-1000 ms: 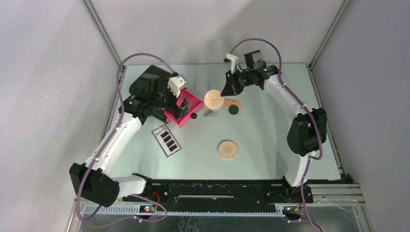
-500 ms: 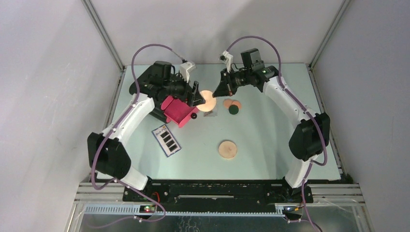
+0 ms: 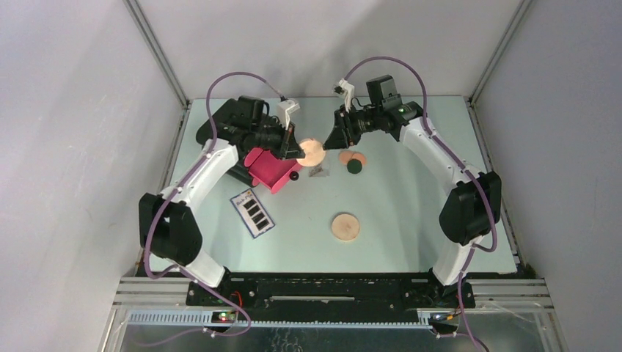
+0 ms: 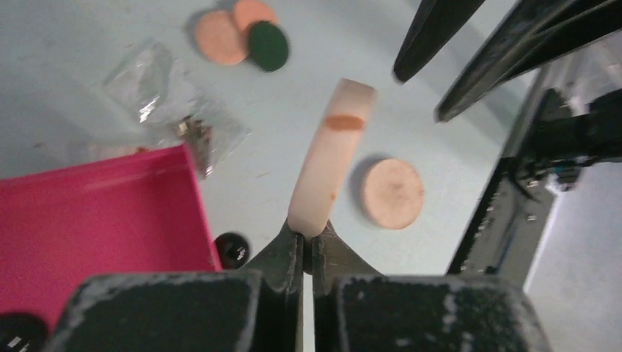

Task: Organize the makeup
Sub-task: Place the makeup tool at the center of the board.

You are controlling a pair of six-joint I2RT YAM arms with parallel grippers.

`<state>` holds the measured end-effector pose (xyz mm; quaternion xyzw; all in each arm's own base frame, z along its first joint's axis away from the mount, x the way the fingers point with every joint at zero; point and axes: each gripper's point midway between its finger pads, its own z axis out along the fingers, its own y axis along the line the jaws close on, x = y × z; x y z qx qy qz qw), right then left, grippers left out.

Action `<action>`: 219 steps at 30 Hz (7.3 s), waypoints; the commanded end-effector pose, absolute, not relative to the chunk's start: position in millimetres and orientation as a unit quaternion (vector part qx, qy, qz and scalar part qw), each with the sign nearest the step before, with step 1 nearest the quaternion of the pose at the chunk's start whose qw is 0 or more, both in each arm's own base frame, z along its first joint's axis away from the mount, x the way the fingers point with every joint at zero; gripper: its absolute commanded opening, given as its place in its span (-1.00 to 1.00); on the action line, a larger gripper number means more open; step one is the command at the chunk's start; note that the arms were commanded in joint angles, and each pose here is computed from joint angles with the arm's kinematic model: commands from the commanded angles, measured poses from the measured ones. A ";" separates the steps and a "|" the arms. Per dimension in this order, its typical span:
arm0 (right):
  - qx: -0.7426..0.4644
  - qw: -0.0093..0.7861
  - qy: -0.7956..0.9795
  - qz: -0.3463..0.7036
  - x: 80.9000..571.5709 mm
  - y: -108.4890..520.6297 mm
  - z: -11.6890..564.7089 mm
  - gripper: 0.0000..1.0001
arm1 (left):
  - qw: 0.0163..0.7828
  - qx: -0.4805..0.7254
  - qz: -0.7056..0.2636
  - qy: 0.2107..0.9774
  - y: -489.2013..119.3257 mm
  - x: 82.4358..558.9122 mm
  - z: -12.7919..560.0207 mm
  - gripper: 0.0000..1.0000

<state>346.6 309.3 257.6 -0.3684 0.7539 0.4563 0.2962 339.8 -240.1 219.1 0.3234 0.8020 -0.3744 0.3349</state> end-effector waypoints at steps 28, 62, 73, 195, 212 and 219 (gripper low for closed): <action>-0.439 0.251 0.816 0.279 354.1 217.2 189.5 0.09 | 0.432 0.392 0.054 0.810 -123.4 350.2 187.9 -0.99; -0.449 0.240 0.828 0.235 344.3 203.9 160.4 0.05 | 0.434 0.295 0.034 0.851 -148.1 406.1 198.2 -0.99; -0.458 0.235 0.826 0.228 341.5 207.4 156.5 0.05 | 0.473 0.286 0.033 0.833 -139.7 389.9 227.4 -0.99; -0.502 0.204 0.833 0.112 336.1 182.3 126.3 0.00 | 0.444 0.284 -0.078 0.846 -192.9 429.0 202.8 -0.99; -0.498 0.219 0.830 0.120 335.4 184.1 132.9 0.00 | 0.460 0.326 -0.052 0.824 -165.1 379.9 207.6 -0.99; -0.473 0.270 0.823 0.162 335.6 194.1 158.3 0.00 | 0.486 0.369 -0.091 0.787 -181.1 355.9 269.1 -0.99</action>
